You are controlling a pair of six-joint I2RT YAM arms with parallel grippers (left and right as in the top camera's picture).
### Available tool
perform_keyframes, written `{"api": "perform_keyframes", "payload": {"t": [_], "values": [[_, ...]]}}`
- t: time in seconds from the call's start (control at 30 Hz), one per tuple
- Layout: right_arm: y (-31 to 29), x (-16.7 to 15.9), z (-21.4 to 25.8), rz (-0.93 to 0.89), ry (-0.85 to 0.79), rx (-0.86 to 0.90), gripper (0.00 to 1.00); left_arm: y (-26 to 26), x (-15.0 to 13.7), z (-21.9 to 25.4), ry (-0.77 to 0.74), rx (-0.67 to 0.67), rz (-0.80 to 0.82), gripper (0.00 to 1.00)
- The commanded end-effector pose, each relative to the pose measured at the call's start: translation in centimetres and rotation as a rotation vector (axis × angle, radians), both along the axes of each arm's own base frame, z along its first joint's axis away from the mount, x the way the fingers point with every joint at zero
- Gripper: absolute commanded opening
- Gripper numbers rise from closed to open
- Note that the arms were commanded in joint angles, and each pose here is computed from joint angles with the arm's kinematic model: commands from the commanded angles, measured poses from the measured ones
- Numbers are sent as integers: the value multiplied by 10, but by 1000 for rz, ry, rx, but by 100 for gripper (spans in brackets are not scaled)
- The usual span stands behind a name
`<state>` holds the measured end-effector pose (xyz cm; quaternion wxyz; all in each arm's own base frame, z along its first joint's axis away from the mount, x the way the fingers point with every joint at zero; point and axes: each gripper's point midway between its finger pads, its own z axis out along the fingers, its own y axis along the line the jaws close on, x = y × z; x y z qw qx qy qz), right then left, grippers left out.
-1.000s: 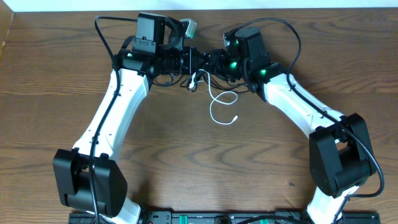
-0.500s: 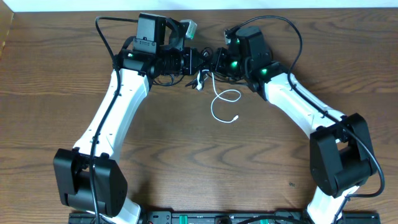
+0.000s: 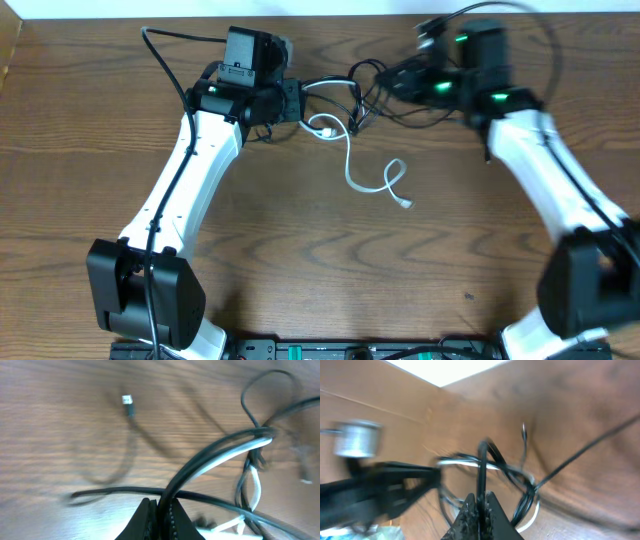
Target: Untangle cables
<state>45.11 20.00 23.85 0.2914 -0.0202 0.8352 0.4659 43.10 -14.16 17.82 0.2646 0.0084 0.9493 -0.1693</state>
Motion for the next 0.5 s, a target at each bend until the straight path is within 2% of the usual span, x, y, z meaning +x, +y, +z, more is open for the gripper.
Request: {"api": "perform_keyframes", "payload": {"t": [0.0,0.13,0.23,0.33,0.4,0.47], "values": [[-41,-16,69,34,-174,63,1,34,5,-3,-6,116,119,7],[-81,-28,104,5,-248,97,1,44,3,-5,12,120,137,8],[-100,-32,113,-34,-265,91,1,45,2,-6,19,116,136,7],[-105,-32,103,-53,-230,73,1,27,1,-2,3,59,21,8],[-101,-30,89,-64,-180,54,6,9,1,5,-21,-13,-68,7],[-90,-29,76,-41,-147,47,17,-8,0,14,-49,-89,-145,7]]}}
